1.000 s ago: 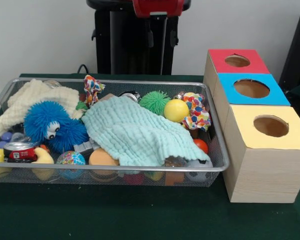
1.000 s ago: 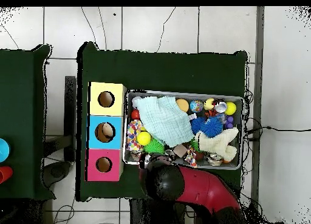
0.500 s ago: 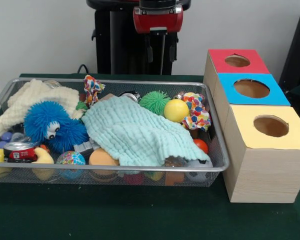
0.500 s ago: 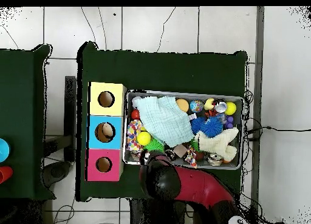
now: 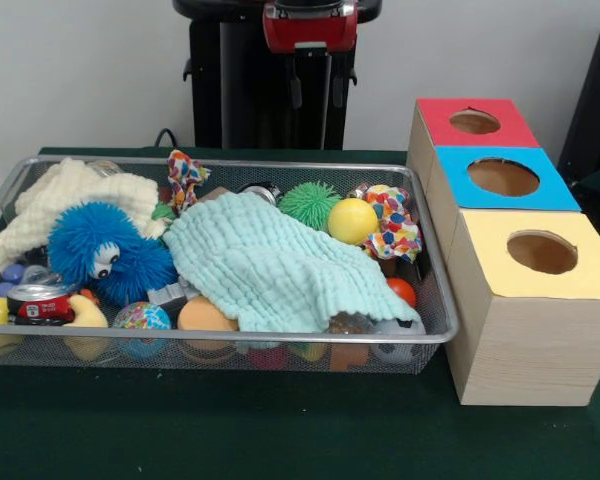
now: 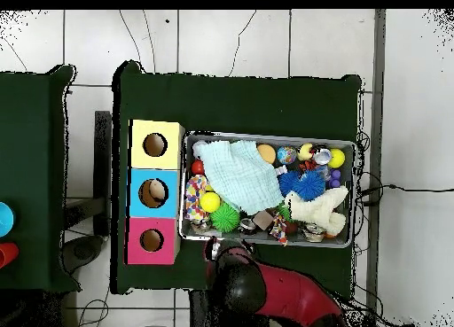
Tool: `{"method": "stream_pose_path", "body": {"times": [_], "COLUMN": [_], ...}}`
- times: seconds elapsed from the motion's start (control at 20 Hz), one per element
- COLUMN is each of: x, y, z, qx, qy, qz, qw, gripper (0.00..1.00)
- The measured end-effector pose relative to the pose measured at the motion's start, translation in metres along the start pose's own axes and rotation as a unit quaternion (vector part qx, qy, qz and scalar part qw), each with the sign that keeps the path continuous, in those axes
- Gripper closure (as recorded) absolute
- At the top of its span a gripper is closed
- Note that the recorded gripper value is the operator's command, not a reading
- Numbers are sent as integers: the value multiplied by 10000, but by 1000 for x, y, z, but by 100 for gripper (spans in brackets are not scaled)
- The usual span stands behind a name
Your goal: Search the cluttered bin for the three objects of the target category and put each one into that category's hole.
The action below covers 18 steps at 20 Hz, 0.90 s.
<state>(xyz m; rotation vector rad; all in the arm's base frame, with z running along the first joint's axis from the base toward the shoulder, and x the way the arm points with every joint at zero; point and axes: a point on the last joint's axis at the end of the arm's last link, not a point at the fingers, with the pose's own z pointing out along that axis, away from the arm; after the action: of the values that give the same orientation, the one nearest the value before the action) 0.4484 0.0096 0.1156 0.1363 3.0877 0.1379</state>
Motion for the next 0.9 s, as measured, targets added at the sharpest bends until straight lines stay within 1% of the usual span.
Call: {"method": "stream_pose_path", "body": {"times": [0.05,0.25,0.35,0.45,0.55,0.65,0.9], "x": [8,29,36,38,35,32,8], "y": [2,7,8,9,10,11,12], "z": [-3,-15,-23,-30,-38,-40,-40], "qx": [8,49,92,138,181,185,158], "qy": [40,80,43,-11,-41,-13,116], "qz": [-5,-31,-50,-61,-90,-114,-192], "qw": [10000,10000,9999,9999,9998,9998,9996], "gripper": [0,0,0,0,0,0,0]}}
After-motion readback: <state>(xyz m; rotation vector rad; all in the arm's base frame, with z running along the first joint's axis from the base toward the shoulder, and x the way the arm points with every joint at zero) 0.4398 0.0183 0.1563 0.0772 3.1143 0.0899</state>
